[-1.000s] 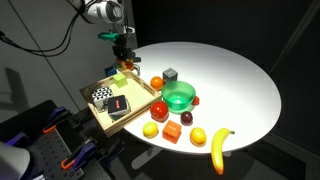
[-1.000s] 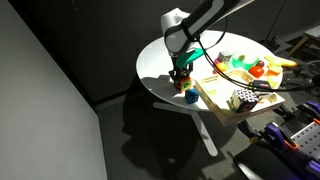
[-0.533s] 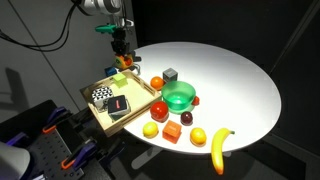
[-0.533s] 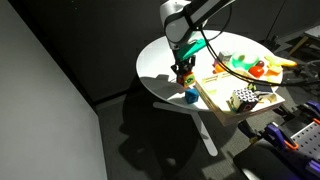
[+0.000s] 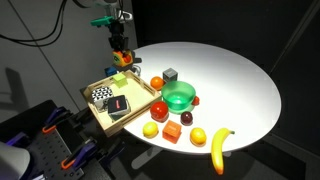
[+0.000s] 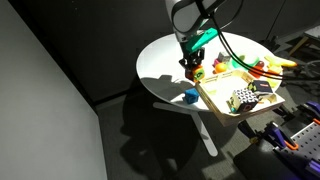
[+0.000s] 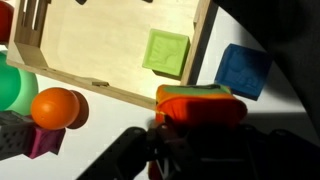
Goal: Put the orange plushy cube in the crate
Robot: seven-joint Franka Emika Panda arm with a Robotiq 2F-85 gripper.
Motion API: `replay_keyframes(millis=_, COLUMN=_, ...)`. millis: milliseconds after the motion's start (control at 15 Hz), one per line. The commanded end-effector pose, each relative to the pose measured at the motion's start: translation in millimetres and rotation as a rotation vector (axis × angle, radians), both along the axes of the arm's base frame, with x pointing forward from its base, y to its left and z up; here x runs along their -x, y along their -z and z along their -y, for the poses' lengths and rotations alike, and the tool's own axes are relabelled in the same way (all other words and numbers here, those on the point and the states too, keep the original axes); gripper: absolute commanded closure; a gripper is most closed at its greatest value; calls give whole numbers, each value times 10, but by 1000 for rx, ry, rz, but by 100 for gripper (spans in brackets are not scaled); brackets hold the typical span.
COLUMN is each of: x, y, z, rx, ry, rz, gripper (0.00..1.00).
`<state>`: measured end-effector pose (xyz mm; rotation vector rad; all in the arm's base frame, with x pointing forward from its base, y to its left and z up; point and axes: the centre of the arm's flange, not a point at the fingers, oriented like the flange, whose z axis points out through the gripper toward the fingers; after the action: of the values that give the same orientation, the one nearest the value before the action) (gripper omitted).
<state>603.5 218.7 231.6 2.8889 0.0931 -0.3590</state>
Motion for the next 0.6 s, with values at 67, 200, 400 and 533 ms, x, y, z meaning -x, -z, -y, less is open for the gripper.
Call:
replay_keyframes(millis=67, x=353, y=-88, z=352, rx=15, ry=6, rz=-14, gripper=78)
replay_keyframes(millis=200, x=457, y=-75, z=500, rx=16, ry=25, rz=-20, gripper=78)
replay_keyframes(millis=400, x=607, y=-62, z=731, rx=15, ry=57, rz=-23, gripper=78)
replay_keyframes(millis=533, x=733, y=-37, z=888, rx=12, ry=73, rz=-14, gripper=78)
